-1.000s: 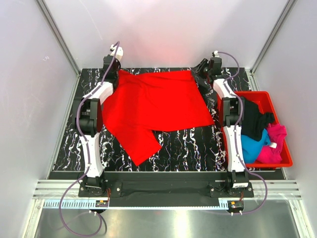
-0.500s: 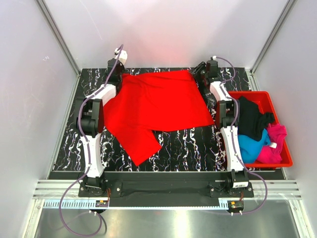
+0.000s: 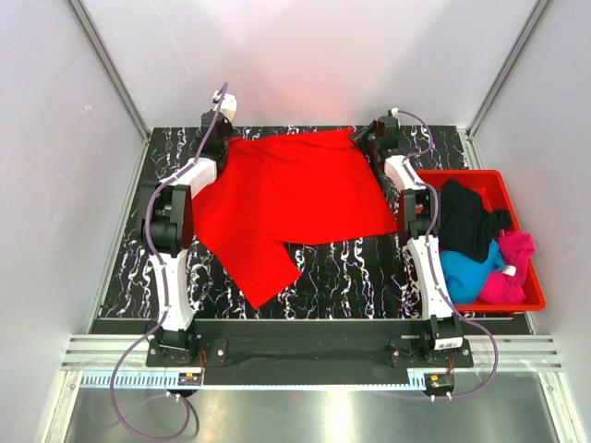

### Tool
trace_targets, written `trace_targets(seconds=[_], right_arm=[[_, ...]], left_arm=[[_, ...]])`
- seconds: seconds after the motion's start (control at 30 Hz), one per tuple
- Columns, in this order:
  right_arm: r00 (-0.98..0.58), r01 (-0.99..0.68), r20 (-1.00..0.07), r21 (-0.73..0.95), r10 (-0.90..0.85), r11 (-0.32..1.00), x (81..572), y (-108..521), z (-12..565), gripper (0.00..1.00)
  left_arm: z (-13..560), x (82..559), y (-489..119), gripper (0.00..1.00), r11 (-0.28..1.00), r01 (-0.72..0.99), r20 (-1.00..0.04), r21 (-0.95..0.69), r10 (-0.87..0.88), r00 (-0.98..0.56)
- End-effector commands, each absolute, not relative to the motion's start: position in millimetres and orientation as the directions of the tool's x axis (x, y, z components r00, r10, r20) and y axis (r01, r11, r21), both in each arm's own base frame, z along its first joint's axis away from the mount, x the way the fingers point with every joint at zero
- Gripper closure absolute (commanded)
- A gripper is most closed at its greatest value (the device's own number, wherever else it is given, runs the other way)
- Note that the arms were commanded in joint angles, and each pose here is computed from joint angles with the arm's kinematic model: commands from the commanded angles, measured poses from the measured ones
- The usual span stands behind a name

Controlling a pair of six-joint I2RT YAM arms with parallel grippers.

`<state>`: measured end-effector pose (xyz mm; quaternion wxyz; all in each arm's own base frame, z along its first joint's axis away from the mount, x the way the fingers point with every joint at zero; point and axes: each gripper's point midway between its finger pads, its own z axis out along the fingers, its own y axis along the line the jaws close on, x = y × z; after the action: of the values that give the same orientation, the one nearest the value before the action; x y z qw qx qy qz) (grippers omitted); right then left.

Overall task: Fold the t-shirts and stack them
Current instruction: Fold the tshirt

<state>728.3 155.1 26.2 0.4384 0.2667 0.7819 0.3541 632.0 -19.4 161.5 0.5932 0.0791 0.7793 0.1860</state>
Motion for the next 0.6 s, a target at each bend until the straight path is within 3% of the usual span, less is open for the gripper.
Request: trace_targets(seconds=[0.0, 0.2, 0.57], right_arm=[[-0.364, -0.046, -0.610, 0.767, 0.704, 0.640, 741.8, 156.4, 85.9, 1.00], [-0.214, -0.213, -0.733, 0.680, 0.646, 0.701, 752.3, 147.6, 151.3, 1.00], [-0.185, -0.279, -0.744, 0.666, 0.641, 0.692, 751.9, 135.1, 162.4, 1.00]], left_arm=[[234.3, 631.9, -27.9, 1.00, 0.937, -0.139, -0.945, 0.319, 0.304, -0.120], [255.8, 623.1, -10.9, 1.00, 0.899, -0.211, -0.922, 0.383, 0.359, -0.142], [263.8, 590.5, 9.3, 1.00, 0.853, -0.264, -0.891, 0.449, 0.406, -0.204]])
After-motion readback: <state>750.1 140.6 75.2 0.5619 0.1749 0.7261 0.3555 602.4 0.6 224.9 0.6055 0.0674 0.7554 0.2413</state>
